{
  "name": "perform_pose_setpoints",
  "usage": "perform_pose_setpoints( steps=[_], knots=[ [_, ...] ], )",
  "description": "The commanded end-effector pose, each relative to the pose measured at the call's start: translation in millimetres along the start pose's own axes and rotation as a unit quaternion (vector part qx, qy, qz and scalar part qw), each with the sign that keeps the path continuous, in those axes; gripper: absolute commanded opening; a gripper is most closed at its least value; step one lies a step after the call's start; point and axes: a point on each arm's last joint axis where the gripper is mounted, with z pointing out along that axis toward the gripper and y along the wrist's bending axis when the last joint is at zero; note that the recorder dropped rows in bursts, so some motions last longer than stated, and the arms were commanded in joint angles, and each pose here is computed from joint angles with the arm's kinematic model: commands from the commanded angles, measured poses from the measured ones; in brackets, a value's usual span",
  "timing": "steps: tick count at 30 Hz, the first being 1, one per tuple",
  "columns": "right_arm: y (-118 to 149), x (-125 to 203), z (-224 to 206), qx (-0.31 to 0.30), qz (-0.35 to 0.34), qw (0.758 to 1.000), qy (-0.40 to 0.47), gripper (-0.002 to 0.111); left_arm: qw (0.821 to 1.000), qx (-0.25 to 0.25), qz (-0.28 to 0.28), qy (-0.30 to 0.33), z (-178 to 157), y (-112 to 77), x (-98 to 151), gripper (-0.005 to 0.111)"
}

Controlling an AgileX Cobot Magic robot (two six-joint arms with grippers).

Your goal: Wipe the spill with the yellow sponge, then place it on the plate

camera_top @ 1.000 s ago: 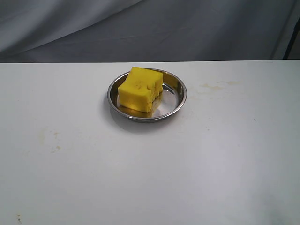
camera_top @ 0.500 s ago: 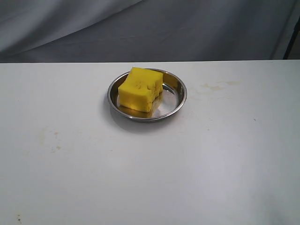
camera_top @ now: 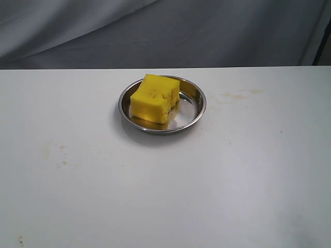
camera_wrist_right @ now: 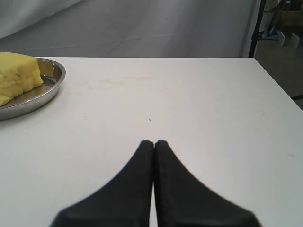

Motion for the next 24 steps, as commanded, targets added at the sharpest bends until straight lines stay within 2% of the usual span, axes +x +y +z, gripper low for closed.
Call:
perform_pose_setpoints(
  steps=[1, 17, 20, 24],
  knots=[
    [0.1, 0.6, 0.0, -0.001, -0.001, 1.0, -0.003, 0.0, 1.0, 0.017, 0.018, -0.005, 3.4, 0.3, 13.9, 0.0],
    [0.1, 0.6, 0.0, -0.001, -0.001, 1.0, -0.003, 0.0, 1.0, 0.006, 0.021, 0.015, 4.8, 3.8, 23.6, 0.0],
    [0.1, 0.6, 0.0, -0.001, -0.001, 1.0, -0.003, 0.0, 0.999, 0.006, 0.049, 0.017, 4.9, 4.0, 24.5, 0.0],
    [0.1, 0.6, 0.0, -0.001, -0.001, 1.0, -0.003, 0.0, 0.998, 0.015, 0.058, 0.024, 4.8, 2.5, 25.8, 0.0]
  ],
)
